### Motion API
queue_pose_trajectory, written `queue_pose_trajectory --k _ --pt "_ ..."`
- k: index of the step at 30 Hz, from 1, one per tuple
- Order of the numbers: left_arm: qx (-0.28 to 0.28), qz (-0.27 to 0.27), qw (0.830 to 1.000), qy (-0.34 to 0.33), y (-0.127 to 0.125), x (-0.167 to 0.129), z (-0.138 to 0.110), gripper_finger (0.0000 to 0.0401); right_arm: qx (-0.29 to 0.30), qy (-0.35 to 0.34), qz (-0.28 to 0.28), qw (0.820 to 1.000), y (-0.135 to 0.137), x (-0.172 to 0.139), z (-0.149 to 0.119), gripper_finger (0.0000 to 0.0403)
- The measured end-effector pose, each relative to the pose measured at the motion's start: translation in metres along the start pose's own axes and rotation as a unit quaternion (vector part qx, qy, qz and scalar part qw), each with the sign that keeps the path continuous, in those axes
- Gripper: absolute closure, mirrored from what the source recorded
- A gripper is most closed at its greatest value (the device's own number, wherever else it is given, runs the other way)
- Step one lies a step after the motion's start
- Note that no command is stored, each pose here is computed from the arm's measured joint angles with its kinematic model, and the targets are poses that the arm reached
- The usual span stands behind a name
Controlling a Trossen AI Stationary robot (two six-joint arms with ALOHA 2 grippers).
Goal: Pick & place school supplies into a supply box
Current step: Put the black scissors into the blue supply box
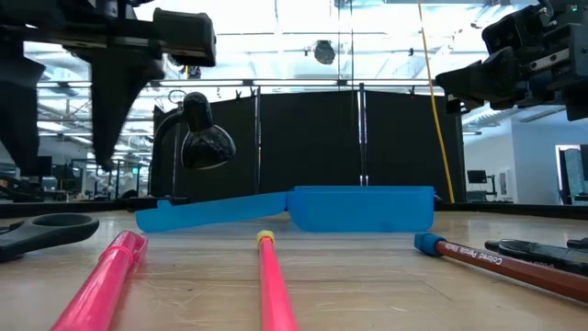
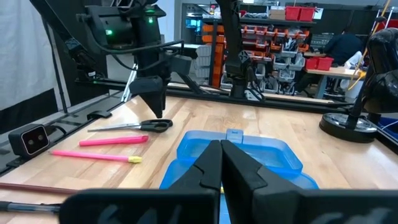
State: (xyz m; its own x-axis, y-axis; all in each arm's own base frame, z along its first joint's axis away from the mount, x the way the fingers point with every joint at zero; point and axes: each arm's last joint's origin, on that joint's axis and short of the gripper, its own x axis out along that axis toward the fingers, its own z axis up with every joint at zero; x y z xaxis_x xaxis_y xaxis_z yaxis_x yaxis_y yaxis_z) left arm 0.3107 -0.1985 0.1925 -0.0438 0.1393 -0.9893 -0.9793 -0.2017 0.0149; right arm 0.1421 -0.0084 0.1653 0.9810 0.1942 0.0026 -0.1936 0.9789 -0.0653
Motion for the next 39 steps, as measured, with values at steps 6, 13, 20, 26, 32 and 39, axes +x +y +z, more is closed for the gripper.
queue_pose_trajectory --k 6,13,20,26,32,39 --pt "-0.012 0.003 1.0 0.001 0.006 0.001 -0.007 0.0243 0.001 0.003 0.0 1.0 0.0 0.0 -0.001 0.0403" --pt "-0.026 0.003 1.0 -0.01 0.008 0.011 -0.015 0.0265 0.002 0.003 0.0 1.0 0.0 0.0 -0.001 0.0403" --pt "-0.023 0.019 0.999 -0.017 0.003 0.02 -0.014 0.0265 0.016 0.009 0.0 1.0 0.0 0.0 -0.002 0.0403" --pt "-0.012 0.029 0.999 -0.016 0.003 0.023 -0.013 0.0265 0.03 0.008 0.0 0.999 0.0 0.0 -0.002 0.0403" --pt "-0.006 0.027 0.999 -0.016 0.003 0.022 -0.013 0.0265 0.041 0.01 0.0 0.999 0.0 0.0 -0.002 0.0403" --pt "-0.002 0.063 0.998 -0.015 -0.002 0.048 -0.021 0.0265 0.045 0.016 0.0 0.999 0.0 0.0 -0.003 0.0403"
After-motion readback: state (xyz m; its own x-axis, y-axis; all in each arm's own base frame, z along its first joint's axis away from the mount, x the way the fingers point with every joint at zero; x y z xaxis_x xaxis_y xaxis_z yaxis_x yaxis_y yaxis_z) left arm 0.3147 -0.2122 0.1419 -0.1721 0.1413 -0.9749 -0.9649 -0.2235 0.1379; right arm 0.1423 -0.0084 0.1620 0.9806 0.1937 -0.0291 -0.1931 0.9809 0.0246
